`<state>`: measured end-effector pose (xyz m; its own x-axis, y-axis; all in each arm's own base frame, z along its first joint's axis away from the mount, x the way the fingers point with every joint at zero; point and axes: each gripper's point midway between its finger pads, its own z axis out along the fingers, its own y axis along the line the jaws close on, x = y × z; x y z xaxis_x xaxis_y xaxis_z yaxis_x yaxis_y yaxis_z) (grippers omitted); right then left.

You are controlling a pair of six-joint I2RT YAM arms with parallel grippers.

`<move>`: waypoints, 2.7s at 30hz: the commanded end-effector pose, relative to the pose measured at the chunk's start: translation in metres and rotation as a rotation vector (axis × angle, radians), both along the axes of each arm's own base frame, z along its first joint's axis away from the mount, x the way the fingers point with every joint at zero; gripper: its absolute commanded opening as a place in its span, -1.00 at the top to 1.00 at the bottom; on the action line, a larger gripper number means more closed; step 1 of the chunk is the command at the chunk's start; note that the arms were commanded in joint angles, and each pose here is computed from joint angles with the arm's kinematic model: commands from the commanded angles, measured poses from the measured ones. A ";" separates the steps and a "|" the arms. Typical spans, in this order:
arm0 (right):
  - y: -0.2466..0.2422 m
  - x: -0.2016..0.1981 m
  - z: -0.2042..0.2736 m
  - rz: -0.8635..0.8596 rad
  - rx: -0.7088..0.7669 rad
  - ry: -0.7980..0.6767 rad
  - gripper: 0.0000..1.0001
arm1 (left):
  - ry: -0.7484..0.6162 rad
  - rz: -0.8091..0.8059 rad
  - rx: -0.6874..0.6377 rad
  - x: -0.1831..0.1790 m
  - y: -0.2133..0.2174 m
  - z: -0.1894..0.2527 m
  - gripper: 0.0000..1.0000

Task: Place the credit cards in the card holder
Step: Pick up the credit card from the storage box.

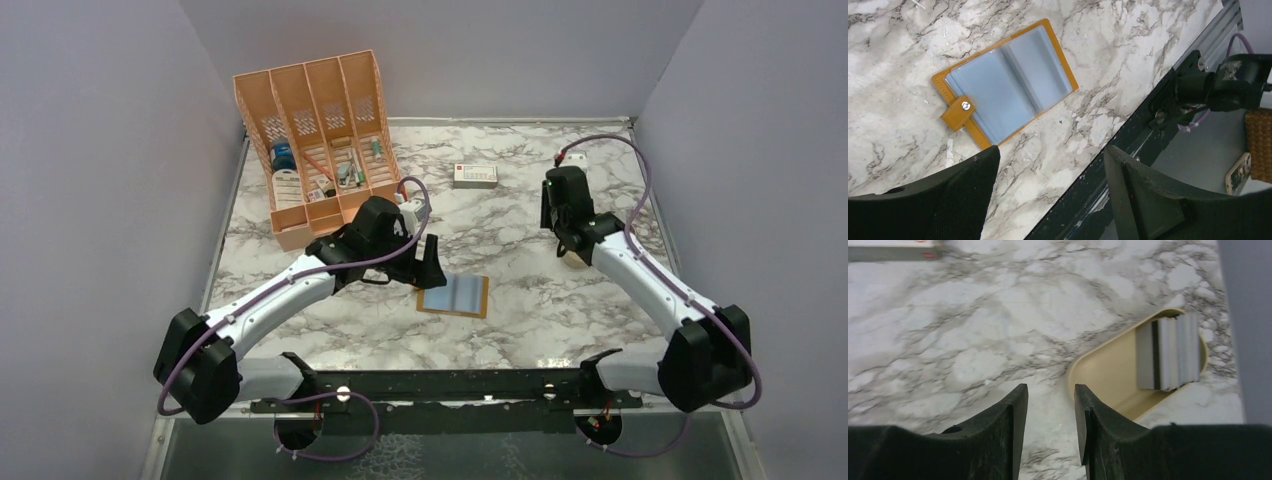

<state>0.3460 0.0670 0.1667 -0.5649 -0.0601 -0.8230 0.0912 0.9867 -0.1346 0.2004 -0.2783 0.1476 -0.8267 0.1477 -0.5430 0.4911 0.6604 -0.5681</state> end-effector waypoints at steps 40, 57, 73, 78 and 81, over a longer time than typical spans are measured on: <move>-0.178 0.022 -0.081 -0.373 -0.449 0.511 0.07 | -0.152 -0.048 0.183 0.002 0.045 0.001 -0.67; -0.176 0.026 -0.070 -0.363 -0.419 0.460 0.41 | -0.157 -0.048 0.181 0.003 0.046 0.003 -0.68; -0.166 0.031 -0.064 -0.319 -0.362 0.440 0.99 | -0.158 -0.049 0.181 0.003 0.046 0.003 -0.68; -0.153 0.034 -0.054 -0.290 -0.280 0.435 0.99 | -0.151 -0.056 0.178 0.001 0.045 0.002 -0.71; -0.143 0.034 -0.044 -0.269 -0.218 0.420 0.98 | -0.143 -0.053 0.182 0.002 0.046 0.000 -0.75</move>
<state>0.3731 -0.0895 0.0915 -0.9038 -0.0548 -0.4245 0.1923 0.8341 -0.5170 0.2036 -0.2369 0.1486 -0.7339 0.2894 -0.6146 0.5928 0.7146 -0.3714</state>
